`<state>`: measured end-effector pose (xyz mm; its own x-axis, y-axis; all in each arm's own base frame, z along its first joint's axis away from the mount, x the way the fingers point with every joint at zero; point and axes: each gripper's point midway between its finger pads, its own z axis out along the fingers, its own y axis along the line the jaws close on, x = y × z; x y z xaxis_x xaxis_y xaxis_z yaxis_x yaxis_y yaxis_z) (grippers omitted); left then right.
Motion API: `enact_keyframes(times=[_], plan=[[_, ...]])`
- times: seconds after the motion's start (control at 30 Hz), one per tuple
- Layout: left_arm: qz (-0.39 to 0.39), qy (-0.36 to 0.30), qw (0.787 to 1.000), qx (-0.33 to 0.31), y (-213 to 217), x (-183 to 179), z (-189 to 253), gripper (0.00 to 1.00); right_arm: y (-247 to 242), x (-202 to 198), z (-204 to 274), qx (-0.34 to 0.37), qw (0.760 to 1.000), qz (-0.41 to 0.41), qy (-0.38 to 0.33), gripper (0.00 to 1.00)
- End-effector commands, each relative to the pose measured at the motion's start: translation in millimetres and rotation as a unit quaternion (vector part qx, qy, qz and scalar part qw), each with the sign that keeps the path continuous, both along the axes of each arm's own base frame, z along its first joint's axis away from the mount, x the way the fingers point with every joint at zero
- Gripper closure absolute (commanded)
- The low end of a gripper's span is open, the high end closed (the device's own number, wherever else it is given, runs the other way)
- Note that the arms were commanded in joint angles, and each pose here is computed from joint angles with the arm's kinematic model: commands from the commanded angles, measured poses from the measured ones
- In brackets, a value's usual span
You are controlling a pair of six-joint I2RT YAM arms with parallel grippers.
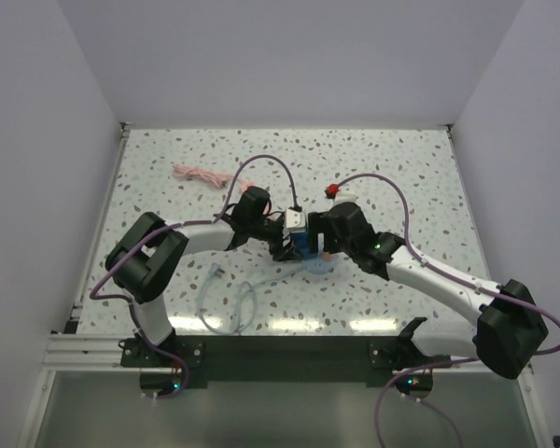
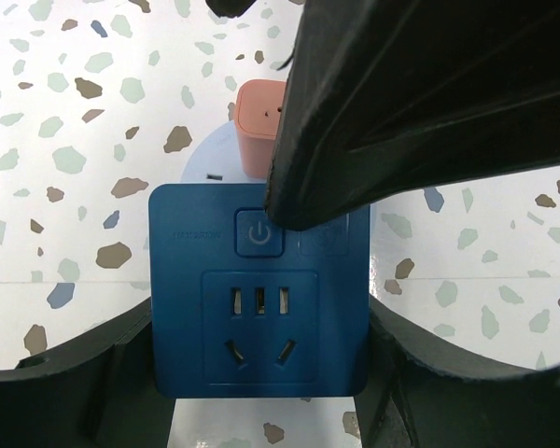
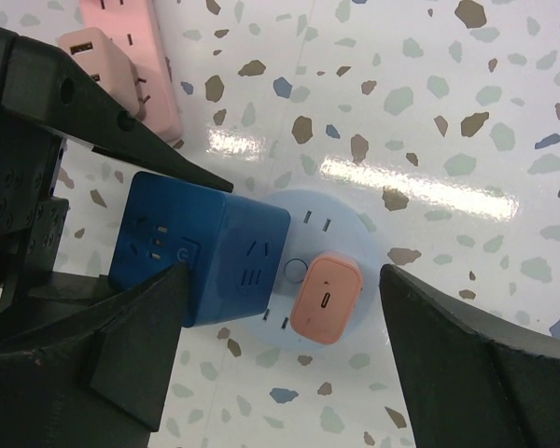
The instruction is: Insert the plug
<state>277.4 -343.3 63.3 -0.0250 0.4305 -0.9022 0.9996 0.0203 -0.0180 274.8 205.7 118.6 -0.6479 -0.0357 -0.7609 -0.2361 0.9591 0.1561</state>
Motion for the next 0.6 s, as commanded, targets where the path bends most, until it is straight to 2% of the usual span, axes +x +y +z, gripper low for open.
enact_keyframes(times=[0.0, 0.13, 0.2, 0.27, 0.43, 0.57], plan=[[0.001, -0.05, 0.997, -0.05, -11.2, 13.1, 46.5, 0.62, -37.8, -29.3, -40.4, -0.093, 0.993, -0.011, 0.066, 0.14], [0.002, -0.05, 0.997, -0.059, -11.5, 10.9, 48.1, 0.49, -36.5, -25.4, -39.8, -0.092, 0.994, -0.016, 0.061, 0.14], [-0.001, -0.048, 0.997, -0.064, -11.8, 8.9, 48.5, 0.47, -35.0, -24.1, -39.0, -0.088, 0.994, -0.017, 0.058, 0.14], [0.001, -0.048, 0.997, -0.066, -11.4, 9.3, 49.2, 0.41, -35.4, -22.8, -38.6, -0.088, 0.994, -0.02, 0.057, 0.14], [0.006, -0.051, 0.996, -0.073, -11.5, 8.9, 51.2, 0.33, -38.8, -22.3, -37.5, -0.092, 0.994, -0.029, 0.054, 0.13], [0.007, -0.057, 0.995, -0.081, -11.2, 8.0, 55.4, 0.32, -42.5, -22.3, -35.5, -0.095, 0.994, -0.036, 0.05, 0.13]])
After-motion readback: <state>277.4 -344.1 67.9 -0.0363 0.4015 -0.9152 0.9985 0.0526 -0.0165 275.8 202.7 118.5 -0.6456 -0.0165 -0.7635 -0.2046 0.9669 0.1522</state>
